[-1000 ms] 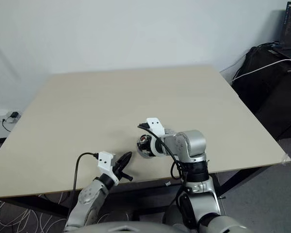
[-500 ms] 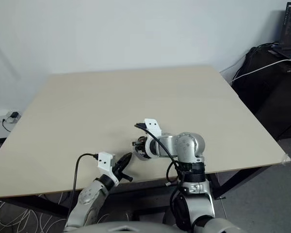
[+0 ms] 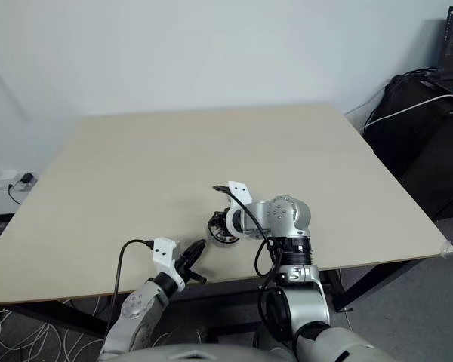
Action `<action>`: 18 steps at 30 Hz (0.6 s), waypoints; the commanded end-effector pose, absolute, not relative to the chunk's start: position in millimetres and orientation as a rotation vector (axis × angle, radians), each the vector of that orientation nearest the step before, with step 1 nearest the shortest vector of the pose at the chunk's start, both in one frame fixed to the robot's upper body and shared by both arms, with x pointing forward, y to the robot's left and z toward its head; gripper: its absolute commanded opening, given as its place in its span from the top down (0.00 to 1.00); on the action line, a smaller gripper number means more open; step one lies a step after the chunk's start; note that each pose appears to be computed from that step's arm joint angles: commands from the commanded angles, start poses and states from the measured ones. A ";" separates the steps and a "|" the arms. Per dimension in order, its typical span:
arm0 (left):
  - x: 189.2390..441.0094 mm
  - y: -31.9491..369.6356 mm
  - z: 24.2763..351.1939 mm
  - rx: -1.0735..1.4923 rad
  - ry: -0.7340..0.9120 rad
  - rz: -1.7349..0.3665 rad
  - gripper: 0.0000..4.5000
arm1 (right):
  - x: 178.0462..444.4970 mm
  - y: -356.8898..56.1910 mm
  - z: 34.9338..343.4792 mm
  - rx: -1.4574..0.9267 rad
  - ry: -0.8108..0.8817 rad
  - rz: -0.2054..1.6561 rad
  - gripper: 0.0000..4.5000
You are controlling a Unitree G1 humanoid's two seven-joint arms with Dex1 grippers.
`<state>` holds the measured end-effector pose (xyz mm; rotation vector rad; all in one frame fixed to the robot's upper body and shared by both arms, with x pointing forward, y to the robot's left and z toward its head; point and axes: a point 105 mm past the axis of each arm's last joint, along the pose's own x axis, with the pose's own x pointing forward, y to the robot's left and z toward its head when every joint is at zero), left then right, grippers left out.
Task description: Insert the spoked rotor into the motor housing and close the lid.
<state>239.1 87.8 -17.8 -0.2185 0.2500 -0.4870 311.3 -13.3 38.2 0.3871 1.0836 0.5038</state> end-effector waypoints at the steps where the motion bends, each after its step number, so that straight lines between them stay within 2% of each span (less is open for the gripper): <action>1: 245.7 86.6 -2.4 -0.213 0.188 -0.500 1.00 | 322.1 8.6 58.5 0.397 1.027 0.536 0.28; 3: 245.6 87.1 -3.3 -0.214 0.190 -0.498 1.00 | 319.3 18.7 65.1 0.415 1.021 0.591 0.16; 11: 244.5 87.7 -6.6 -0.223 0.197 -0.498 1.00 | 299.0 60.1 114.7 0.550 0.949 0.900 0.16; 18: 244.3 87.1 -8.3 -0.228 0.203 -0.505 1.00 | 291.1 72.1 144.6 0.631 0.866 1.032 0.16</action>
